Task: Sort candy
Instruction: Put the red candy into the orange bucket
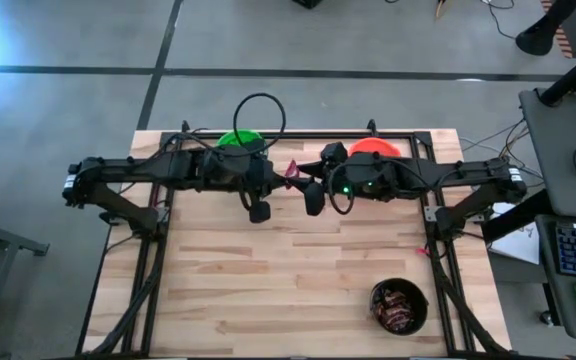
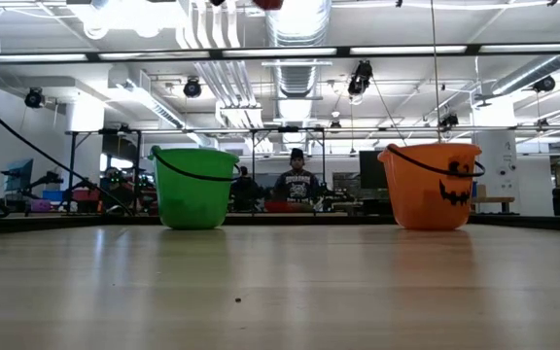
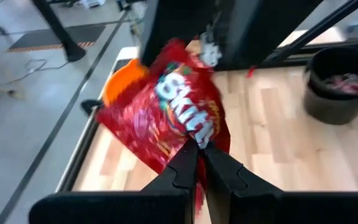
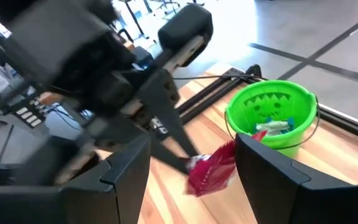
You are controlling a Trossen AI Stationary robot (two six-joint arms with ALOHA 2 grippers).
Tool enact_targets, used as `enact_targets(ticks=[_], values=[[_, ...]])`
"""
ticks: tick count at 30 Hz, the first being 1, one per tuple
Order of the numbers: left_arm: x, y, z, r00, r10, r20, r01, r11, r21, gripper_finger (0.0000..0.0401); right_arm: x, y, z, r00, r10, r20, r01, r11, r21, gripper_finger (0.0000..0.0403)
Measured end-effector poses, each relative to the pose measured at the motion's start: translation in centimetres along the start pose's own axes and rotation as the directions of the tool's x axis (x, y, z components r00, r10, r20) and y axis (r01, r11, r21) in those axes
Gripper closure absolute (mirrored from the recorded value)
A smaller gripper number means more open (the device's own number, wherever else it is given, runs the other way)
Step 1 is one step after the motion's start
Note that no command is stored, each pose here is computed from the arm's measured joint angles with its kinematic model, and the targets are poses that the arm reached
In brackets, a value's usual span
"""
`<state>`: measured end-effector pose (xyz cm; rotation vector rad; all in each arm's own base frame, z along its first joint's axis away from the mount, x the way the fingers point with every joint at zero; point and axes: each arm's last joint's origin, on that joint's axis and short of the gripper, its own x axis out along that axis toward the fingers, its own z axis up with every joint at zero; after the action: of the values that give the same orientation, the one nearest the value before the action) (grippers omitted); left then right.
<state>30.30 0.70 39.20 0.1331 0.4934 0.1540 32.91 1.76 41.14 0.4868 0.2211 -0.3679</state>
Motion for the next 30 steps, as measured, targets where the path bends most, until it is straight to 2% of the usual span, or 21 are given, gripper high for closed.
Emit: enact_targets(ticks=[5, 9, 12, 18, 25, 28, 30], values=[[-0.1, 0.3, -0.1, 0.999, 0.044, -0.013, -0.044, 0.999, 0.007, 0.0401, -0.6, 0.2, 0.7, 1.000, 0.007, 0.005, -0.007, 1.000, 0.003, 0.0183], [-0.3, 0.3, 0.0, 0.999, 0.051, -0.007, -0.050, 0.998, 0.023, 0.0401, -0.7, -0.2, 0.3, 0.998, -0.050, -0.036, 0.050, 0.999, -0.002, 0.0183], [-0.6, 0.4, 0.0, 0.998, 0.057, -0.002, -0.057, 0.998, 0.026, 0.0401, -0.3, -0.3, -0.1, 0.995, -0.083, -0.052, 0.083, 0.996, 0.011, 0.0183], [-0.6, 0.4, 0.0, 0.998, 0.057, 0.000, -0.057, 0.998, 0.033, 0.0401, 0.6, -0.2, -0.1, 0.997, -0.069, -0.018, 0.069, 0.998, -0.006, 0.0183], [-0.6, 0.4, 0.3, 0.999, 0.032, 0.031, -0.033, 0.999, 0.035, 0.0401, 1.8, -1.0, 0.0, 0.995, -0.103, -0.012, 0.103, 0.995, 0.009, 0.0184], [-0.6, 0.4, 0.3, 0.999, 0.030, 0.030, -0.031, 0.999, 0.034, 0.0401, 2.3, -1.3, -0.1, 0.993, -0.115, -0.016, 0.115, 0.993, 0.009, 0.0202], [-0.6, 0.4, 0.3, 0.999, 0.030, 0.026, -0.031, 0.999, 0.037, 0.0401, 2.4, -1.3, -0.2, 0.993, -0.116, -0.017, 0.117, 0.993, 0.009, 0.0231]])
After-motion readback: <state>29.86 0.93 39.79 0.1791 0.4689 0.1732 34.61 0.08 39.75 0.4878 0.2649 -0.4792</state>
